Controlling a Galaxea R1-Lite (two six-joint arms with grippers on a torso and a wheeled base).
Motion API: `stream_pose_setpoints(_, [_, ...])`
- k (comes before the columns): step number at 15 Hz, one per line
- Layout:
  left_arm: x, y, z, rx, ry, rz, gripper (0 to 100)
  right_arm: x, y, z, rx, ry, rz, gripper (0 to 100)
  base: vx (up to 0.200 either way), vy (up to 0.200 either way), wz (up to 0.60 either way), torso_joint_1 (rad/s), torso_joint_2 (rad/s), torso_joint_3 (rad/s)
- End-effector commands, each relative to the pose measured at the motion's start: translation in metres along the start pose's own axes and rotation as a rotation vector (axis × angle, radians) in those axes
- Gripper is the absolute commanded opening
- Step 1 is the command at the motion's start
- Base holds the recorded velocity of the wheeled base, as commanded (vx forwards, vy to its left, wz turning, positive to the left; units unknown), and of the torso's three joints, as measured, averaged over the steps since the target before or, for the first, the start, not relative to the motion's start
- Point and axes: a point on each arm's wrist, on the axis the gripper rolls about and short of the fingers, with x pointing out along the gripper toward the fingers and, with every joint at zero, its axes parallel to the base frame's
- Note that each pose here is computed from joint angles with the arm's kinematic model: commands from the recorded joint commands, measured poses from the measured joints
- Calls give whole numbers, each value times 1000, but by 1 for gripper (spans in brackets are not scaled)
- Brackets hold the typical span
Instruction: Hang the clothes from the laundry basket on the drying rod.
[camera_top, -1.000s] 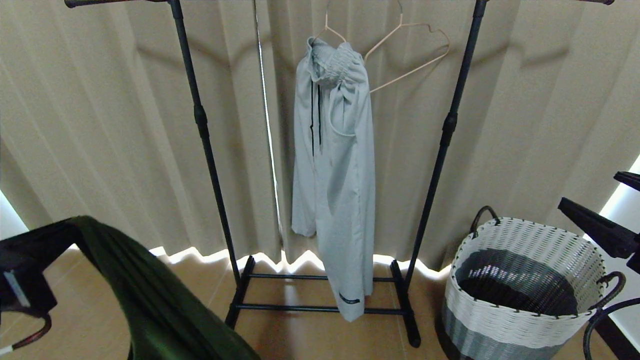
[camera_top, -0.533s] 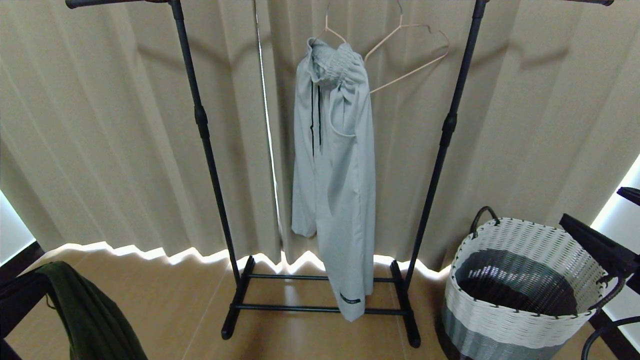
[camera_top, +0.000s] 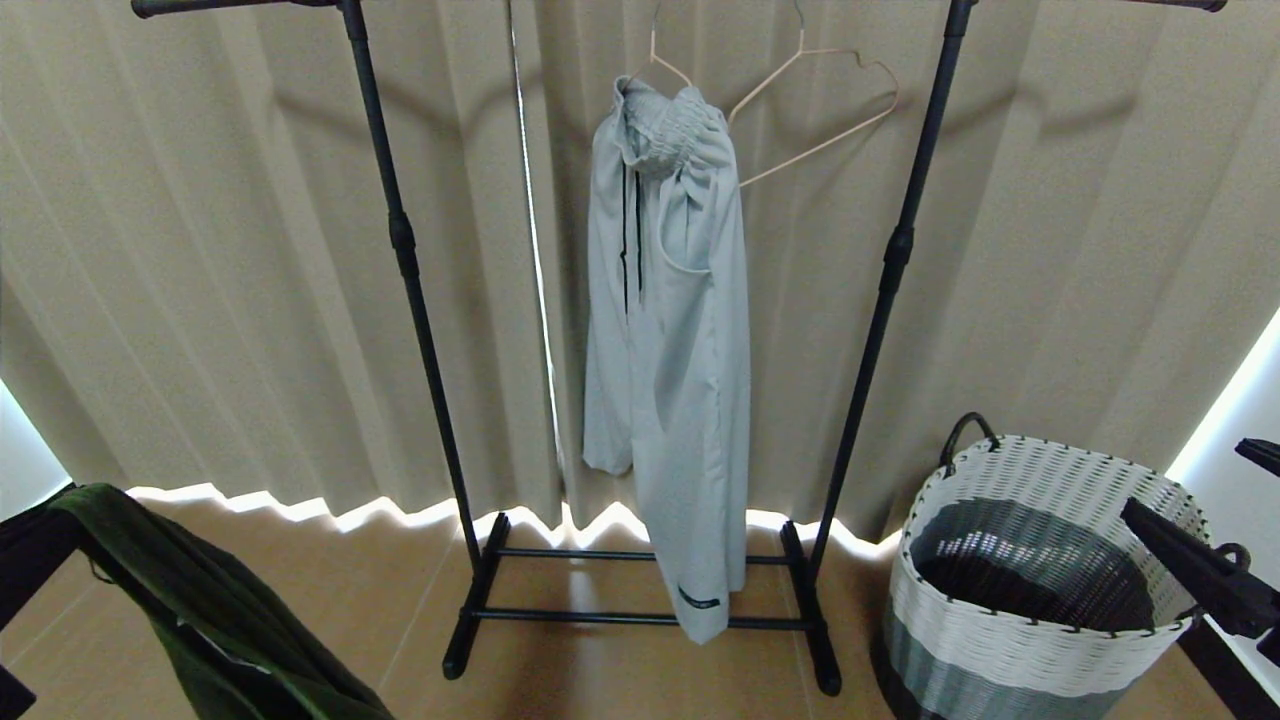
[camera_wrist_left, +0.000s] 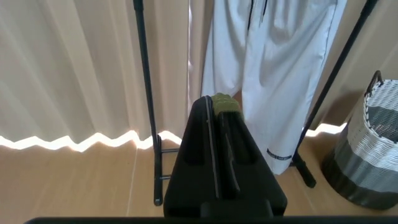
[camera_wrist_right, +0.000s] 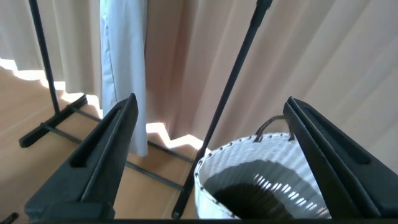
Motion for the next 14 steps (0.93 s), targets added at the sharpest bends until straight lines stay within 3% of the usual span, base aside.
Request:
stream_pose_setpoints(1, [2, 0, -4, 26, 20, 0, 0, 4, -2, 0, 4, 8, 2, 100, 0, 0, 0, 0, 0, 0])
stream_pose_setpoints(3, [2, 0, -4, 83, 19, -2, 0, 10, -3, -3, 19, 34, 9, 100, 0, 0, 0, 0, 0, 0])
stream_pose_setpoints(5, [1, 0, -2, 96, 9, -2, 0, 12, -4, -5, 26, 51, 12, 100, 0, 0, 0, 15, -127, -222])
stream_pose_setpoints(8, [4, 0, 3, 103, -38, 0, 0, 12, -4, -5, 32, 51, 12, 100, 0, 0, 0, 48, -440, -344])
stream_pose_setpoints(14, [7, -1, 3, 103, -39, -10, 0, 12, -5, -2, 71, 34, 6, 100, 0, 0, 0, 110, -466, -338])
